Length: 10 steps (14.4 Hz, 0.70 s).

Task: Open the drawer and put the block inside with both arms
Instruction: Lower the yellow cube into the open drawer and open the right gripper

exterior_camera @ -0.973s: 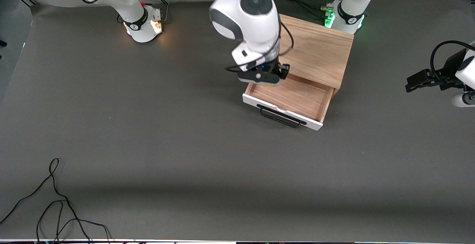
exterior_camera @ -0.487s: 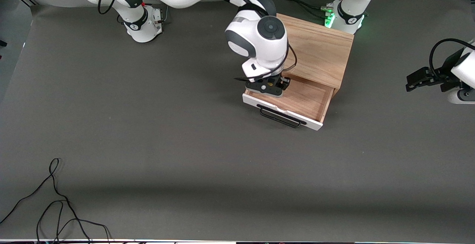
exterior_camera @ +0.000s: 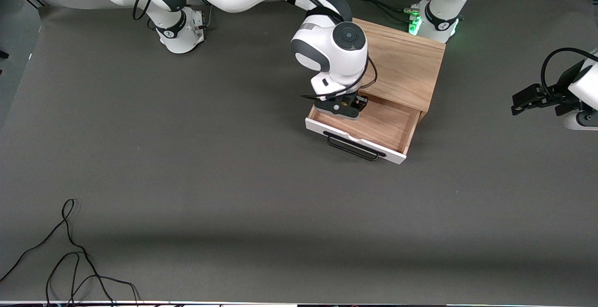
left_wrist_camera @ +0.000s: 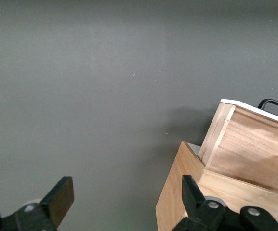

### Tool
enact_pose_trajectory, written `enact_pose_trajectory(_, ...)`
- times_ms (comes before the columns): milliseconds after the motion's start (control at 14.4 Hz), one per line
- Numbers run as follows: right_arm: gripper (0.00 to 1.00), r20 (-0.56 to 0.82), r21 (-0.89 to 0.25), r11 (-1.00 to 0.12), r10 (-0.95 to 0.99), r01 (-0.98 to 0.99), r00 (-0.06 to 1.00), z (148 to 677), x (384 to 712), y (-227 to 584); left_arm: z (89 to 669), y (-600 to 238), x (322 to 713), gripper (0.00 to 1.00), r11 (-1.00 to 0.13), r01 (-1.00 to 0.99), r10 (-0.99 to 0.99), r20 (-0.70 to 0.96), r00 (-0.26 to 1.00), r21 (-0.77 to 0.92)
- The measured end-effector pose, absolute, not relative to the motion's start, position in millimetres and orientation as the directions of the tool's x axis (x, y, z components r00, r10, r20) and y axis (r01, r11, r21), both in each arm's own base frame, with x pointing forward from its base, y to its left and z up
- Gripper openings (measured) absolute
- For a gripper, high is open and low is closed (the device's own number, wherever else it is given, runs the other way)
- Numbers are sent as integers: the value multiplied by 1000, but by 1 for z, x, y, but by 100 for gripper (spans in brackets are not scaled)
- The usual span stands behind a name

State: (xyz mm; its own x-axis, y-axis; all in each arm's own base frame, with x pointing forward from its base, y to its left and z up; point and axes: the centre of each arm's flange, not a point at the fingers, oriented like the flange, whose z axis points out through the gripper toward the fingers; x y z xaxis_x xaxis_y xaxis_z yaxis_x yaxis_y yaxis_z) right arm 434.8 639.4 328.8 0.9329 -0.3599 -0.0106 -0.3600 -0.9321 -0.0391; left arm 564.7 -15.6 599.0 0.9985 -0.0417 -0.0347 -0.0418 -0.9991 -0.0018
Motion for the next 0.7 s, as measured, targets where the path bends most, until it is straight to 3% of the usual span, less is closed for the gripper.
enact_pose_trajectory(278, 56, -1, -53, -927, -371, -371, 929, 319, 437, 642, 599, -24, 564, 100, -999, -51, -50, -35, 998, -13)
enact_pose_trajectory(417, 70, 18, -45, -930, -365, -364, 931, 317, 437, 641, 601, -25, 564, 100, -999, -52, -51, -32, 998, -15)
enact_pose_trajectory(626, 99, 30, -48, -932, -361, -359, 932, 319, 437, 642, 603, -23, 563, 100, -999, -48, -48, -27, 998, -15)
enact_pose_trajectory(695, 100, 33, -55, -932, -361, -359, 932, 324, 438, 642, 604, -23, 562, 100, -999, -48, -47, -27, 999, -15)
